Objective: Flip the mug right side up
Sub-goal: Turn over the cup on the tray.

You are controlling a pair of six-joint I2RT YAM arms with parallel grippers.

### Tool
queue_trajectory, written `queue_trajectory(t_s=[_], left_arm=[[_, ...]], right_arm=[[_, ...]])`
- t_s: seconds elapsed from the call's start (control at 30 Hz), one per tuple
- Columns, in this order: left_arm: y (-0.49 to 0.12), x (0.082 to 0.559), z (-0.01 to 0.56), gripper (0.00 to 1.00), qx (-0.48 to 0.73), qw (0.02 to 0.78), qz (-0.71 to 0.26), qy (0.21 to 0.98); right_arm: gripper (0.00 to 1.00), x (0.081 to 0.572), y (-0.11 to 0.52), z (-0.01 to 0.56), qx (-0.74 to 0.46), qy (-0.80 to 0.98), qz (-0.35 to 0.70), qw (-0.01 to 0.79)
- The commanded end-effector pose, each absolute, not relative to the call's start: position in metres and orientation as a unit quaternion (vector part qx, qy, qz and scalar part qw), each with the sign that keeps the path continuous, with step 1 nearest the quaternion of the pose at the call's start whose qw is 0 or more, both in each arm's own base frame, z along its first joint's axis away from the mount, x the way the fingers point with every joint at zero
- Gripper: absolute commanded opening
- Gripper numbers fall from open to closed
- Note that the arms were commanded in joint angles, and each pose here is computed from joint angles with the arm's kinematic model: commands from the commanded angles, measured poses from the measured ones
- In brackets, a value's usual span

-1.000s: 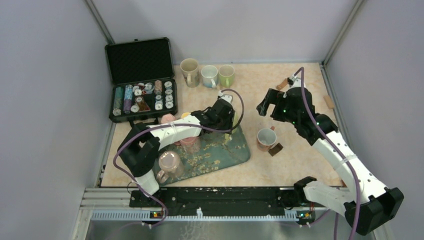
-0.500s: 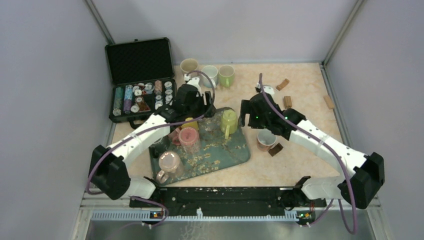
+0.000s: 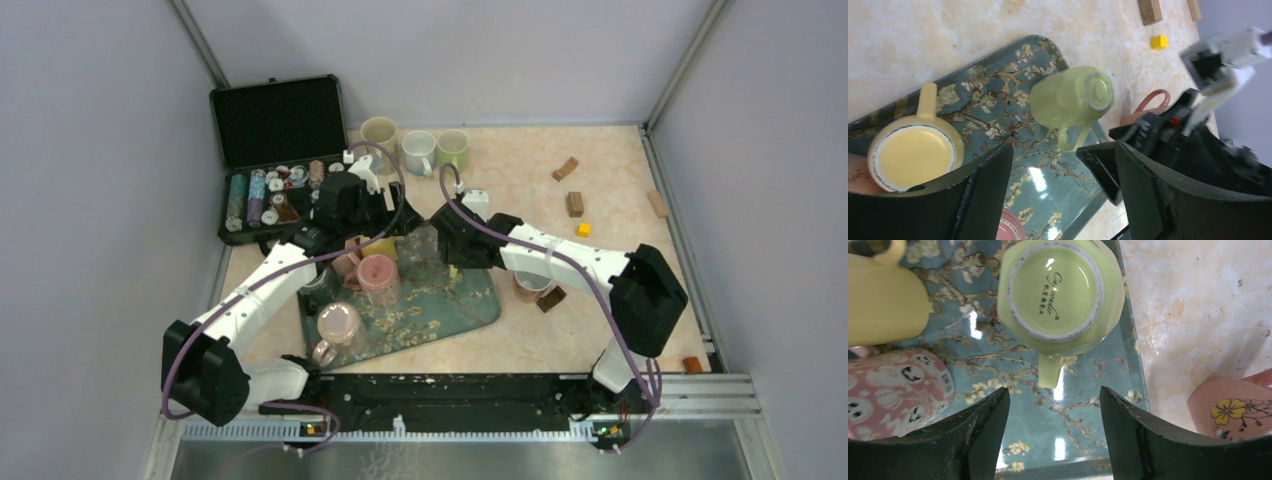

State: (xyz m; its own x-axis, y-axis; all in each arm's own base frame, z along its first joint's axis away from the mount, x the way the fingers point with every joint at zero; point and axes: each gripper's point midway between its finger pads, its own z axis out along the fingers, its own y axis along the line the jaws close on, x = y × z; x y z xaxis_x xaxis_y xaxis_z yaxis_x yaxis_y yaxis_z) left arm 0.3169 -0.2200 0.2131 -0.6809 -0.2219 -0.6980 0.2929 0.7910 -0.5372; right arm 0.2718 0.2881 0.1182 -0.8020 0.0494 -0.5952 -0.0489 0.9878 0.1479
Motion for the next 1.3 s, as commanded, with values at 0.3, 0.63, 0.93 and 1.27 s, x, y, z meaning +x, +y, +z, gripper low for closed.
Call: queue_trajectory(t_s=[0.3, 0.63, 0.93, 1.27], left_arm=[[-0.229, 0.31, 0.243, 0.87, 0.048, 0.425, -0.376, 0.822], [-0.232, 0.31, 0.244, 0.98, 0.052, 0.423, -0.385, 0.819], [-0.233, 0.312, 0.244, 0.98, 0.049, 0.419, -0.389, 0.819], [-0.238, 0.315, 0.244, 0.98, 0.034, 0.41, -0.403, 0.818]], right_arm=[[0.53, 0.295, 0.304, 0.108, 0.046, 0.94, 0.062, 0.333], [0.43, 0.301, 0.293, 0.091, 0.063, 0.941, 0.033, 0.332], [0.3, 0.31, 0.291, 0.083, 0.067, 0.941, 0.037, 0.33], [0.0, 0.32, 0.282, 0.107, 0.075, 0.934, 0.078, 0.34]])
